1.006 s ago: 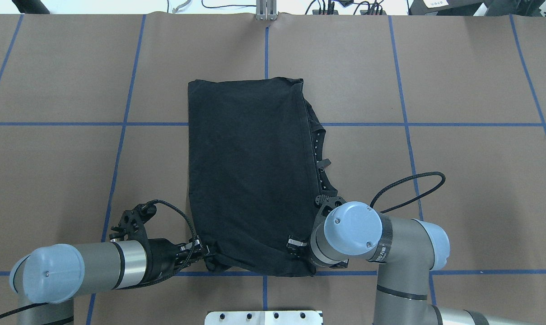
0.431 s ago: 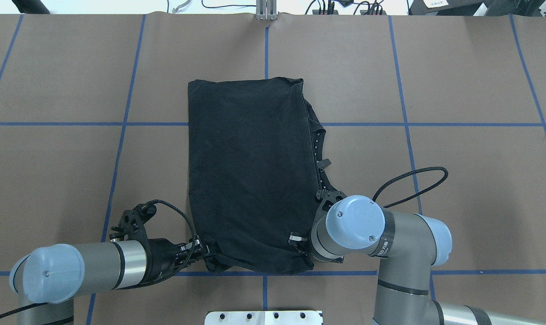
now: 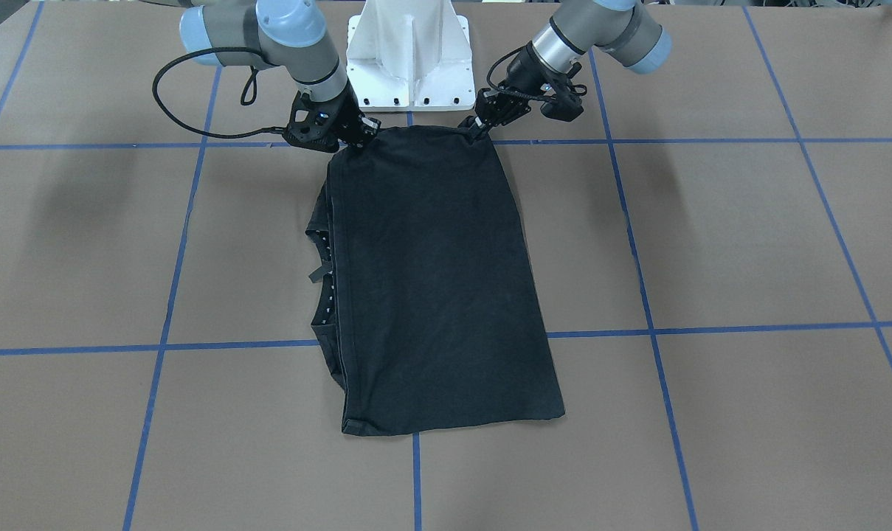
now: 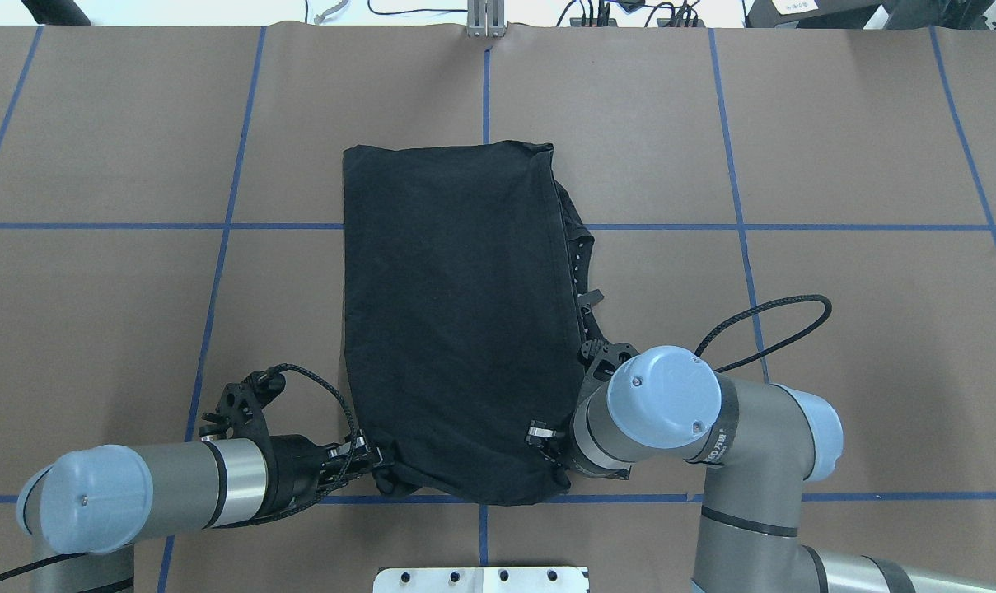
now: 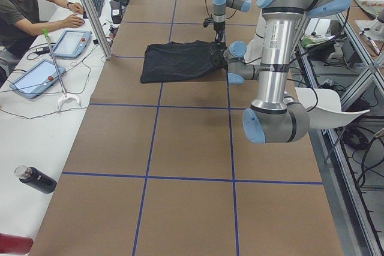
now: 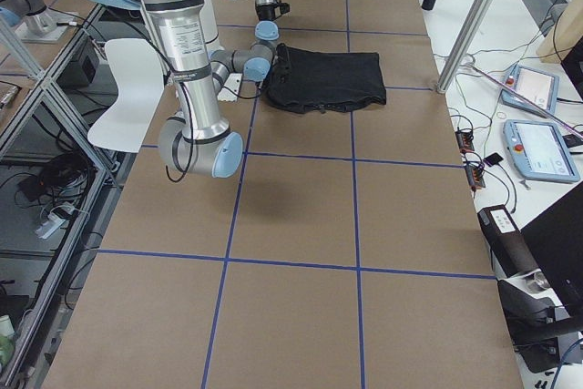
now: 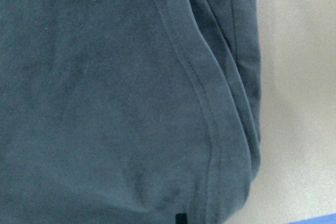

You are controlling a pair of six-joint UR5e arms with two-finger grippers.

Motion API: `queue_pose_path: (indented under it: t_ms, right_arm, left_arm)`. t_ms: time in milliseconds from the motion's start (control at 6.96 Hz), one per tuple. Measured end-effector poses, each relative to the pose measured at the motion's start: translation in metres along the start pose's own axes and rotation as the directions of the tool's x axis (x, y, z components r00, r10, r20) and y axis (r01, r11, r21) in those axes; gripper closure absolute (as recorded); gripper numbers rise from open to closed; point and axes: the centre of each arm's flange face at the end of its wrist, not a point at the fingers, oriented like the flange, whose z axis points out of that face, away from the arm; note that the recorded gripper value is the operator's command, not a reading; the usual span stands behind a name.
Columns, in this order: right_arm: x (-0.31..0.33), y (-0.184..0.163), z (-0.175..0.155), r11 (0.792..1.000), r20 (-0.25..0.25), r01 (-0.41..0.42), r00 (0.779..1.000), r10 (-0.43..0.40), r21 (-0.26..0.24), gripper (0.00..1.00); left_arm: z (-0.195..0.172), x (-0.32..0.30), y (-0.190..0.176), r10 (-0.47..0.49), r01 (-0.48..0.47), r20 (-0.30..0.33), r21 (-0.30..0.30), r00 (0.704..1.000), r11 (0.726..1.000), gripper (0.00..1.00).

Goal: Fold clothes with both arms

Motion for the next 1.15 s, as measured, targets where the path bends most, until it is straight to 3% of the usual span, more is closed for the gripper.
queue_pose_path:
  t_ms: [718, 1149]
  right_arm:
    - [0.012, 0.010, -0.003, 1.000, -0.005, 0.010, 1.000, -0.010, -0.018, 1.00]
    - [0.019, 0.040, 0.002, 0.998, -0.012, 0.016, 1.000, -0.017, -0.061, 1.00]
  left_arm:
    - [-0.001, 0.001, 0.002, 0.000, 0.000, -0.004, -0.003, 1.000, 1.000, 1.00]
    - [0.000, -0.007, 0.025, 0.007, -0.007, 0.009, -0.049, 1.000, 0.999, 1.00]
